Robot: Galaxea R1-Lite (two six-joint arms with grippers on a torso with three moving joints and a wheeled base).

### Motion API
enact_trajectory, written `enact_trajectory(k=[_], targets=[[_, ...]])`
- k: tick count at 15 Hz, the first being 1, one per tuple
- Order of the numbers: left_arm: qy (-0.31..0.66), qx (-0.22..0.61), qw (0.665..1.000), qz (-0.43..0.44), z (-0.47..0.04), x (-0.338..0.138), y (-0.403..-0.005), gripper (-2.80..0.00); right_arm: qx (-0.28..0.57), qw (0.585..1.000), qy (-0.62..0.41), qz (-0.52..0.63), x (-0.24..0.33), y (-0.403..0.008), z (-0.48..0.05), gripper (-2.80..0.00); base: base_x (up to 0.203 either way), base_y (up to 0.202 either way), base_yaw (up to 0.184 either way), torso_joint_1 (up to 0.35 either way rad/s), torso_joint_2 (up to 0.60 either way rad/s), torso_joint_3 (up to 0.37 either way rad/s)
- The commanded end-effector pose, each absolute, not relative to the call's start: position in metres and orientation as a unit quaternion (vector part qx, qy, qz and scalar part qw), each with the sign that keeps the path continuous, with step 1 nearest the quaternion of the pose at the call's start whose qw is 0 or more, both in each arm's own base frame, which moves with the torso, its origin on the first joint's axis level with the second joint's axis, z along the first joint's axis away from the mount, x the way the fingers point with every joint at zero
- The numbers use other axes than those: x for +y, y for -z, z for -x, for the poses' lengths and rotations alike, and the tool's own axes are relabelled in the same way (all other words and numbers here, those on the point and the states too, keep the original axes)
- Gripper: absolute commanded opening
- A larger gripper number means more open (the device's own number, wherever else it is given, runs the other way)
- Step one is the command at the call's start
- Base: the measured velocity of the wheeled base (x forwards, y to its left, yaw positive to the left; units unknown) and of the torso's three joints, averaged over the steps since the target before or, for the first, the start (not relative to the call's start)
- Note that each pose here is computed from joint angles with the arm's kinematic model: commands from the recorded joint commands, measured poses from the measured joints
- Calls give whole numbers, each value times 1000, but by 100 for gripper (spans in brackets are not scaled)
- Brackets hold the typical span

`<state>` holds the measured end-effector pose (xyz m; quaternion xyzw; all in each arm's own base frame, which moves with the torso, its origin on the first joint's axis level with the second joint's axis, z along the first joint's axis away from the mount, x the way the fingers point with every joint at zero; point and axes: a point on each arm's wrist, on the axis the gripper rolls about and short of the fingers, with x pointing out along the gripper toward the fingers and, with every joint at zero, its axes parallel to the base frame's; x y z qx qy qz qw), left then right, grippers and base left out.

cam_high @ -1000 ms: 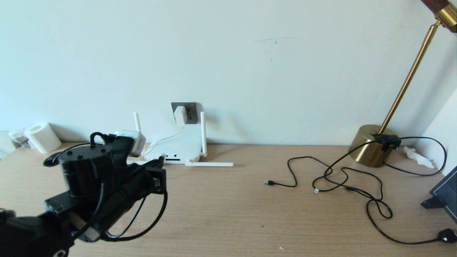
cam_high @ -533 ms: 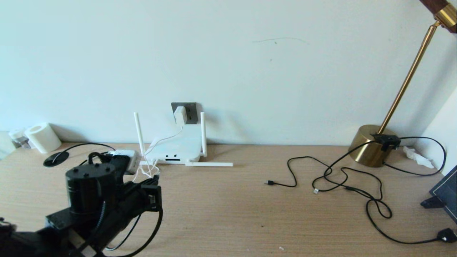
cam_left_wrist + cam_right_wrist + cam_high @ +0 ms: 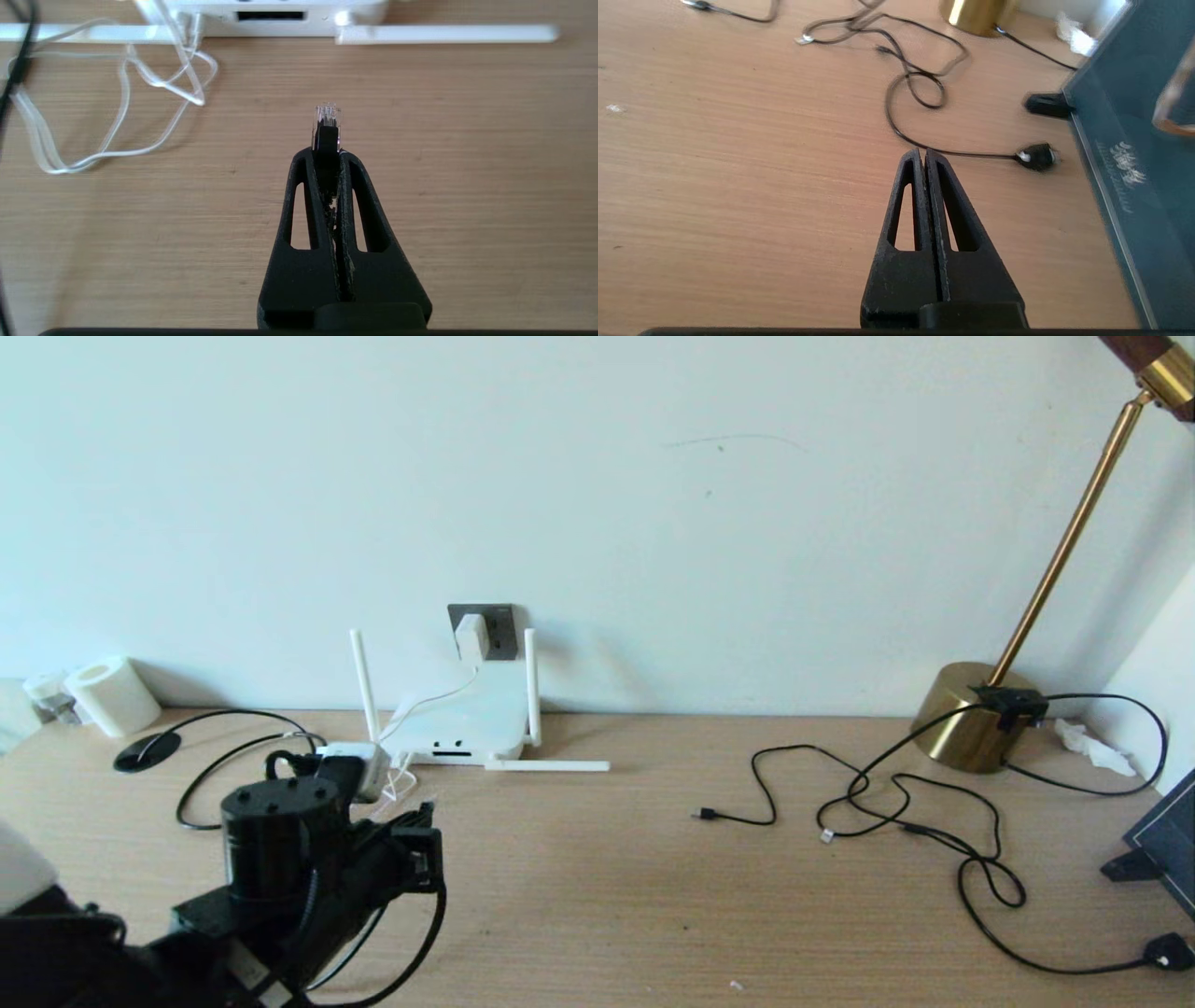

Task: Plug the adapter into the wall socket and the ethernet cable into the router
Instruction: Align cable and router interface

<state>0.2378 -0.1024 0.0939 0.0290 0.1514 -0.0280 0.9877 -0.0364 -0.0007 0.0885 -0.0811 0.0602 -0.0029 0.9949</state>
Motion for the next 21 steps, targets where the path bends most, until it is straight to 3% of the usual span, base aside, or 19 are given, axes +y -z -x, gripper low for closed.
enact_trajectory(k=[1,7,12,21], targets=[[34,158,986,-31,-237,-105,-86,-280,73,994,-8,81,0,-79,33,-280,0,0,0,0,0,0],[70,193,979,-1,-243,-101,-71,-280,77,995,-24,66,0,-76,32,-280,0,0,0,0,0,0],[44,201,978,0,-280,-100,-53,-280,77,995,-24,66,0,-77,33,-280,0,0,0,0,0,0],[31,194,980,-21,-319,-103,-66,-280,78,995,-23,66,0,-77,33,-280,0,0,0,0,0,0]])
